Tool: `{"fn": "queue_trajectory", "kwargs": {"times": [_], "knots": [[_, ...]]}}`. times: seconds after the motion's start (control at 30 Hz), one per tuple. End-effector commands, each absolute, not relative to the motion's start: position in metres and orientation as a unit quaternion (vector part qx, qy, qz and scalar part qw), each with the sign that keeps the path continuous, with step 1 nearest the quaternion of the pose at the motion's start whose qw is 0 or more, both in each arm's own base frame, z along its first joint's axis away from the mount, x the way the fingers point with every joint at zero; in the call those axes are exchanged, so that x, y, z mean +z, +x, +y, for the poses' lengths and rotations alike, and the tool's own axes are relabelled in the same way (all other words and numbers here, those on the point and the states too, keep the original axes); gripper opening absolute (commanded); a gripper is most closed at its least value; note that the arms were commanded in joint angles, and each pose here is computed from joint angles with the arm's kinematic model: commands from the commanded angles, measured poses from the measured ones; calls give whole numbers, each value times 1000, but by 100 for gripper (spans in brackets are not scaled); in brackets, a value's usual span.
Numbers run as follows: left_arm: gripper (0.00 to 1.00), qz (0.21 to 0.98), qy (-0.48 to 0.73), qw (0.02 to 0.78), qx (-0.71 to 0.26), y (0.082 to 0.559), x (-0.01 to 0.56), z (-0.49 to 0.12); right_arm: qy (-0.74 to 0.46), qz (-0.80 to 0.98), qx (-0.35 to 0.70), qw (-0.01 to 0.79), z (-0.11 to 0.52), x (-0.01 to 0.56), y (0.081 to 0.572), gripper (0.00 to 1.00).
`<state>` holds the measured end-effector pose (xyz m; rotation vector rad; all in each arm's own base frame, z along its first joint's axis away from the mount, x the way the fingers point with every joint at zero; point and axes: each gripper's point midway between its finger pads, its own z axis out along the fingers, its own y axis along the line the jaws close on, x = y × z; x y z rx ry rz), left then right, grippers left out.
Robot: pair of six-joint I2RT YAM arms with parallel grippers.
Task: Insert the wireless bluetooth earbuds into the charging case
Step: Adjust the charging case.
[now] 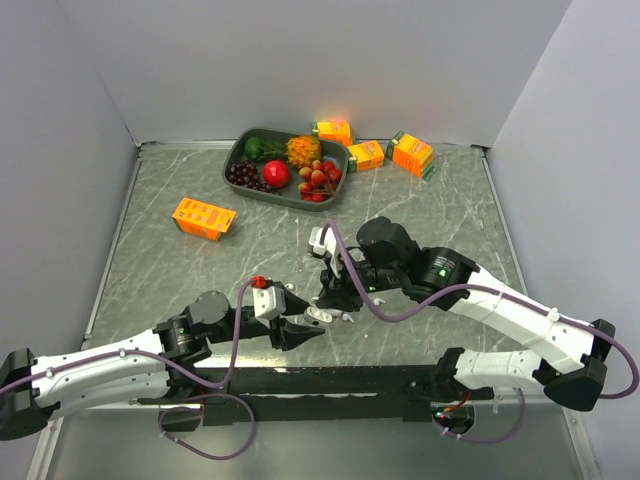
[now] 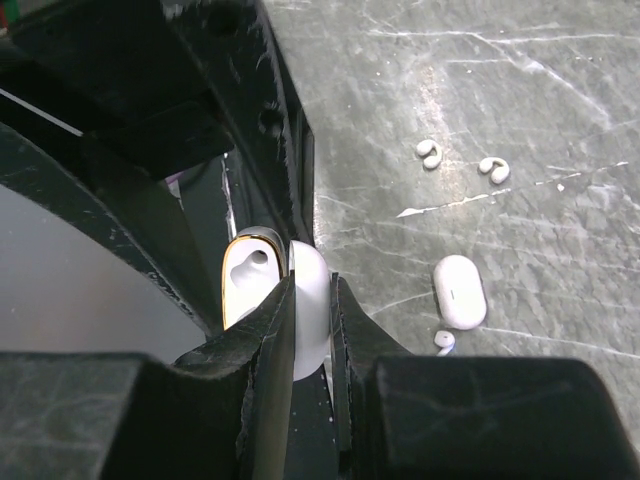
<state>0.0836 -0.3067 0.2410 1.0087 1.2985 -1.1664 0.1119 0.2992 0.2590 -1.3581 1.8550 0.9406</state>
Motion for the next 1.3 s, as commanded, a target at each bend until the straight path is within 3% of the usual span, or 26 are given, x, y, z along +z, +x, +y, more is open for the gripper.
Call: {"fn": "queue_trajectory", "kwargs": {"times": [0.0,0.13,0.33,0.43,0.5,0.53,0.57,0.6,0.63,0.73,0.97,1.0,1.03,1.17,1.27], "knots": [[51,525,429,538,-501,80,254,-311,-519,679,376,359,311,288,114,0],[47,524,425,541,-502,80,255,-309,-523,678,374,356,312,288,113,0],[30,530,423,542,-497,83,255,-309,-526,677,374,356,314,289,113,0],[28,534,424,539,-495,83,254,-309,-526,677,373,355,314,289,112,0],[19,534,426,537,-495,83,253,-310,-526,676,373,356,314,289,112,0],[7,535,426,537,-494,83,252,-310,-526,676,374,356,314,290,111,0],[1,537,427,536,-493,84,251,-311,-524,677,374,357,313,290,111,1],[1,537,425,537,-493,84,252,-311,-521,678,375,358,313,292,111,9],[1,537,425,535,-494,83,251,-311,-519,678,376,359,312,292,111,26],[1,540,419,536,-496,84,251,-310,-510,674,384,371,310,301,110,46],[1,551,403,541,-491,90,254,-305,-488,671,391,399,302,329,110,67],[1,555,393,546,-489,93,256,-303,-481,671,390,407,299,334,111,89],[1,561,385,548,-487,97,254,-301,-465,676,382,427,295,341,117,99],[1,563,341,567,-495,103,262,-287,-373,687,381,494,262,366,132,99],[1,570,307,580,-494,109,262,-277,-271,741,341,511,237,337,161,99]]}}
